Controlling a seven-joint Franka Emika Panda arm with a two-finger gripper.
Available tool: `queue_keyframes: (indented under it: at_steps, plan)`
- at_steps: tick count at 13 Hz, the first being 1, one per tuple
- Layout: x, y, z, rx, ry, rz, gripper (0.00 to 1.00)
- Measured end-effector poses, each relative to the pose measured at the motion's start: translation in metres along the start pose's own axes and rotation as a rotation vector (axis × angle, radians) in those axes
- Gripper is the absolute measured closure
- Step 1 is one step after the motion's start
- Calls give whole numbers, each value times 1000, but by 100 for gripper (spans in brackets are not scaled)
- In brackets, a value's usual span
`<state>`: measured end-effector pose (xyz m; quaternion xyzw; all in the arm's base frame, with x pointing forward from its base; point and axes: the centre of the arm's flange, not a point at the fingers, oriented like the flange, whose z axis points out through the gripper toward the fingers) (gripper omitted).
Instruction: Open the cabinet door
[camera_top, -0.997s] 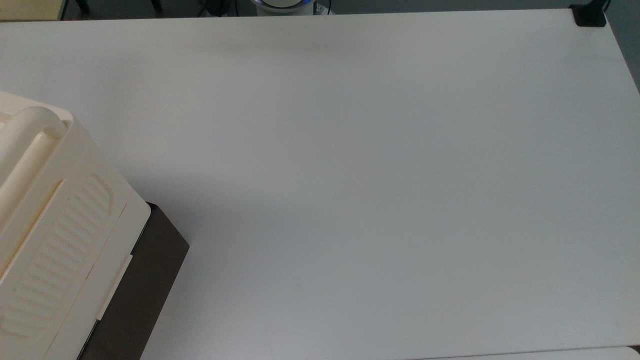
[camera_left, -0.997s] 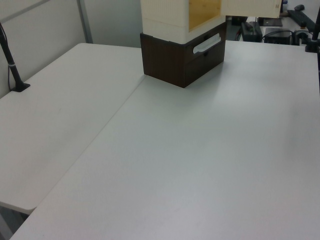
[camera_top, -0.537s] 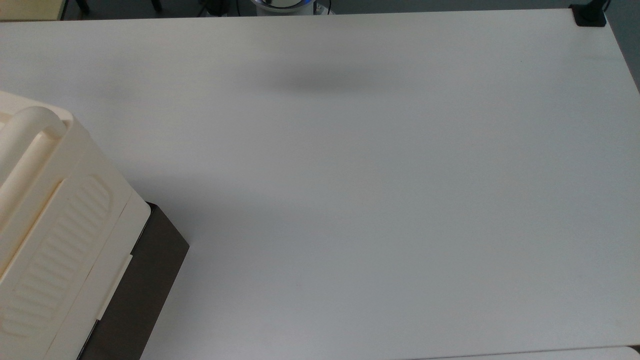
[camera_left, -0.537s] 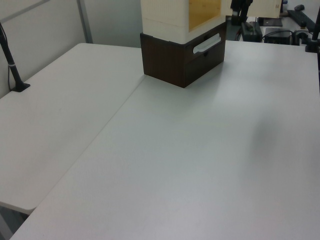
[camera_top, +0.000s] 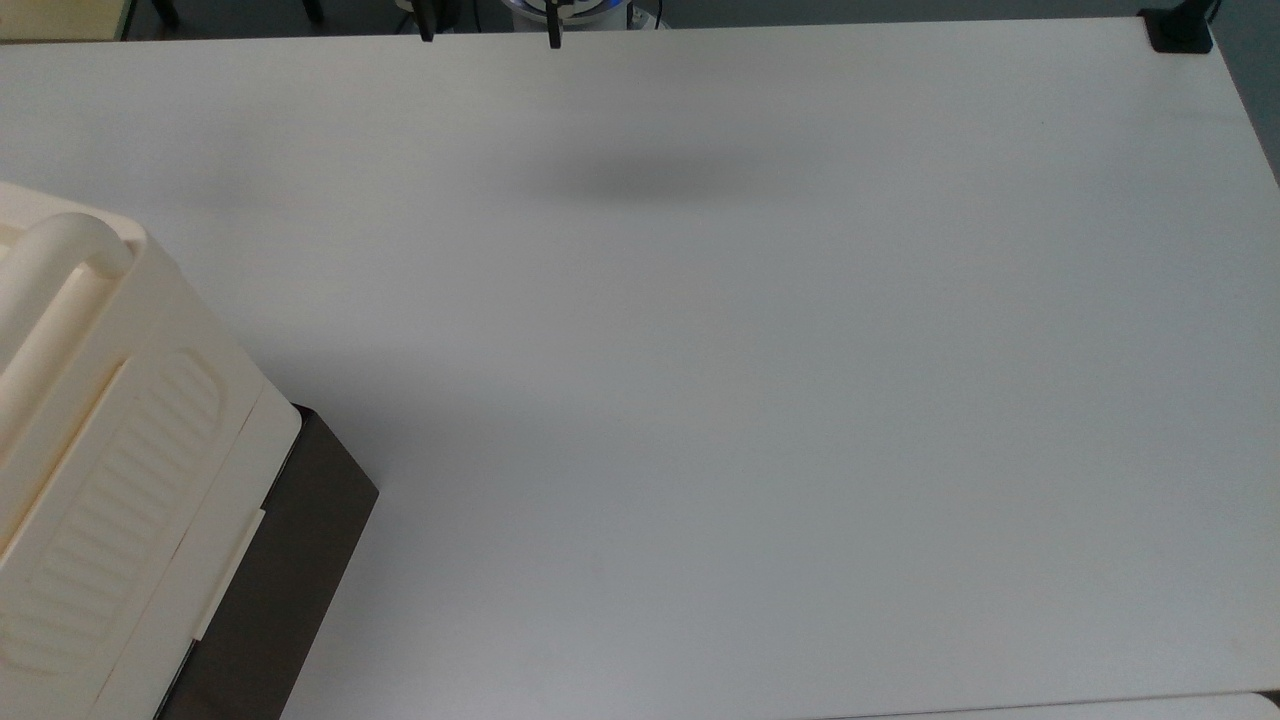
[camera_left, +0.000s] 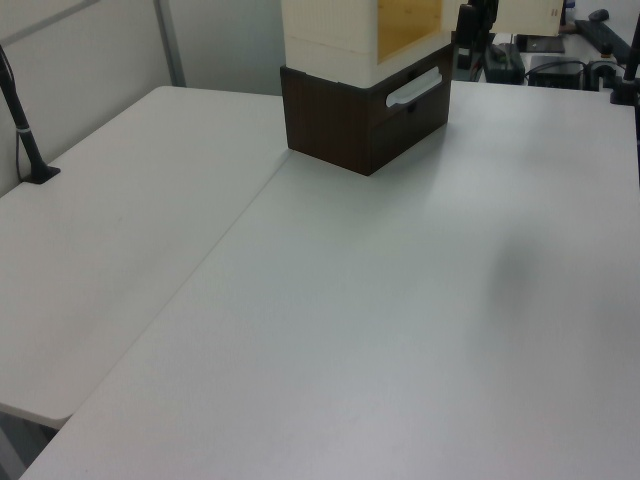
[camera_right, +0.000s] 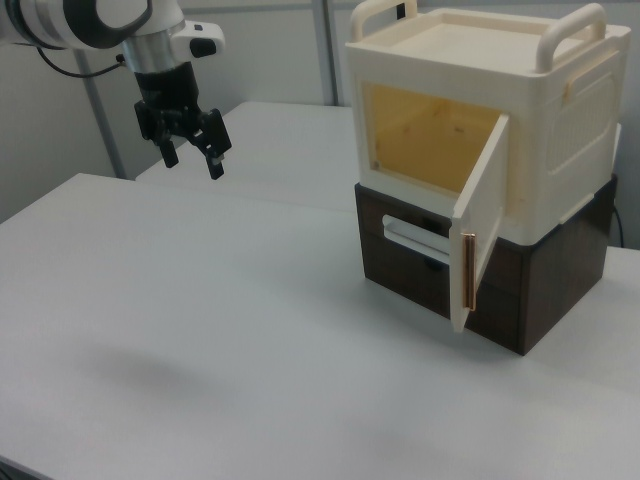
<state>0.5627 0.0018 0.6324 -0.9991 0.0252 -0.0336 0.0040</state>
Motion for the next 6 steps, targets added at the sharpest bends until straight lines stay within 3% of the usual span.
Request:
queue_keyframes:
  at_steps: [6]
  plan:
    - [1,7,-1,-37,10,-2,0]
